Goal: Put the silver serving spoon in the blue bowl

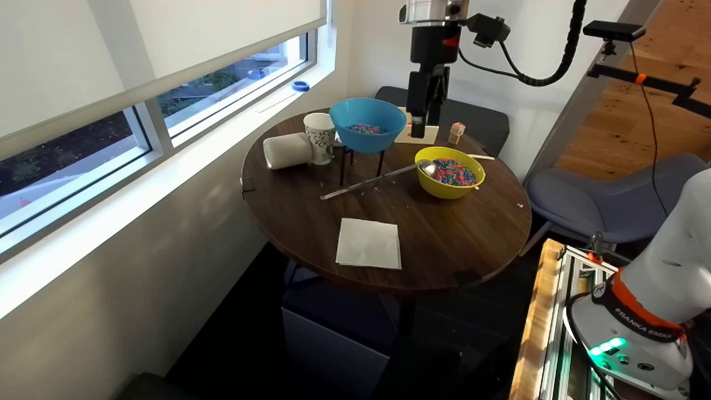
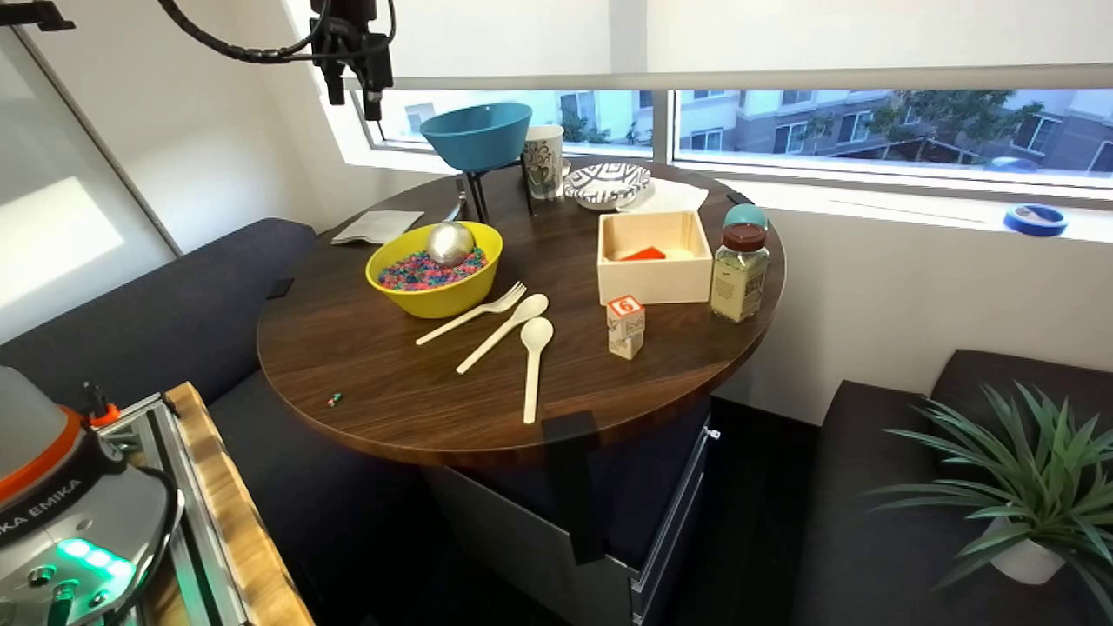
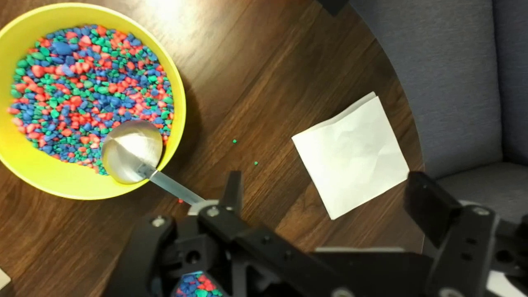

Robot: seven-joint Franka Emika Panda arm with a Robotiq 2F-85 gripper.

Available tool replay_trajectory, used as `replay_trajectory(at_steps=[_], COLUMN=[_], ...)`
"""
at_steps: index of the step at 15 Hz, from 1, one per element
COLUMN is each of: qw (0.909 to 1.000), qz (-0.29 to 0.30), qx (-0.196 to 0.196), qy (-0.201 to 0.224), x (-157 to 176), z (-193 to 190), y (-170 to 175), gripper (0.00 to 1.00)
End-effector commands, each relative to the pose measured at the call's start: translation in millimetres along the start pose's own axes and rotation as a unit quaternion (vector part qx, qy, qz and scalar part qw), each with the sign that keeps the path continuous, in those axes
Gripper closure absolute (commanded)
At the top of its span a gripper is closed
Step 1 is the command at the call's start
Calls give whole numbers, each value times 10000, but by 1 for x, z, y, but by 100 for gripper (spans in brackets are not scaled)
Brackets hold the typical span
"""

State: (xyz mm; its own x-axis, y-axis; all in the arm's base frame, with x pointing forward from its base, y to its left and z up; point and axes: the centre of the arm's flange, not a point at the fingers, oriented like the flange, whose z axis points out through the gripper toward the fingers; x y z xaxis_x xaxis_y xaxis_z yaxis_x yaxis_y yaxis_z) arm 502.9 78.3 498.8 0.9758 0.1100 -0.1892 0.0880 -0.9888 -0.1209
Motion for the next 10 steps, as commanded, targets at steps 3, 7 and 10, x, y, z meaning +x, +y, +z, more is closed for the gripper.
replay_trajectory(at_steps=[3,7,10], qw=[9978,9942,9908], qz=[365,414,469], qx=[-466,-750,-717], qy=[287,657,1047], x=[-16,-36,-37], z=[28,37,58], y=[-26,-32,-18], gripper=[0,0,0])
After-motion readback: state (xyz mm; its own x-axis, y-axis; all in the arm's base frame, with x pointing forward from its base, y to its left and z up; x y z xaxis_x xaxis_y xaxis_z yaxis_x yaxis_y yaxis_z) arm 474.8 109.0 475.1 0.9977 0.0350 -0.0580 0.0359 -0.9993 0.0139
